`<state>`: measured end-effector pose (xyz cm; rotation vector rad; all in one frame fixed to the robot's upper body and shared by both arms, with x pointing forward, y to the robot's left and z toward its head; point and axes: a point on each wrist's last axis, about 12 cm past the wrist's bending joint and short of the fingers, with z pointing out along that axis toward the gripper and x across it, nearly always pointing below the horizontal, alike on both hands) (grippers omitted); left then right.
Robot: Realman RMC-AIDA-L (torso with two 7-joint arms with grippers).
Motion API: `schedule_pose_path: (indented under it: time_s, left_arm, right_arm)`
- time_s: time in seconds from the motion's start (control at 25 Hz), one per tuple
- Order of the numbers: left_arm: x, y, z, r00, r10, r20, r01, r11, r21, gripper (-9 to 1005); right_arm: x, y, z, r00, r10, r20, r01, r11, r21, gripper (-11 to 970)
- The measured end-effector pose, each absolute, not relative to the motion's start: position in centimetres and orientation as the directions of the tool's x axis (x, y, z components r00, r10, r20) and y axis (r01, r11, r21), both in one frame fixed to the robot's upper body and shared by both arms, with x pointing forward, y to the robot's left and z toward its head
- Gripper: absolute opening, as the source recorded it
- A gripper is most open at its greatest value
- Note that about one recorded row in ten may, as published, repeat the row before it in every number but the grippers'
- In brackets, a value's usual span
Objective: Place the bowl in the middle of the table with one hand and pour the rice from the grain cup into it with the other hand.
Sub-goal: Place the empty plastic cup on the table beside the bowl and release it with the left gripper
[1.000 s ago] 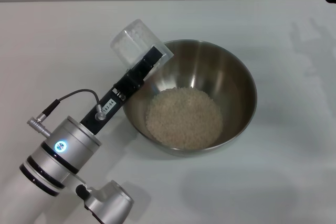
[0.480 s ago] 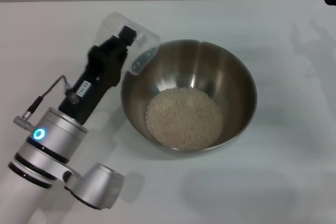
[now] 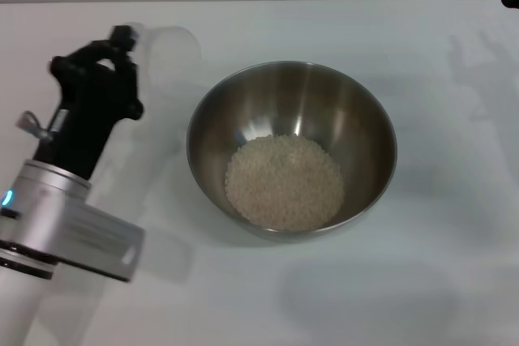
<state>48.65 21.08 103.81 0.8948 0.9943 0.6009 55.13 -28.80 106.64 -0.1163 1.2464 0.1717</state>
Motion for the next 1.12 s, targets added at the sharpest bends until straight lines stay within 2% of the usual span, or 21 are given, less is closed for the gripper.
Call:
schedule_pose_path:
  time_s: [0.24,0.32,0.68,1.12]
  left_arm:
    - [49.3,22.2,102.5,0.283,0.607,-0.743,0.109,0.749,0.654,15]
    - [49.6,22.3,102.1,0.232,0.554,-0.8,0.142,0.794,0.591,15]
    - [50.3,23.2,101.3,0.091,0.361,-0.928,0.179,0.911,0.372,15]
    - [50.5,22.9,100.3,-0.025,0.252,-0.967,0.218,0.946,0.241,16]
  right_arm:
    - [55.2,-28.7,106.7,0.312,0.069,-0.948,-0.196,0.981,0.007,490]
    - [55.3,-28.6,106.8,0.314,0.07,-0.947,-0.197,0.98,0.007,490]
    - [55.5,-28.6,106.9,0.318,0.071,-0.945,-0.196,0.981,0.008,488]
    - [55.6,-28.6,107.0,0.322,0.073,-0.944,-0.197,0.98,0.009,490]
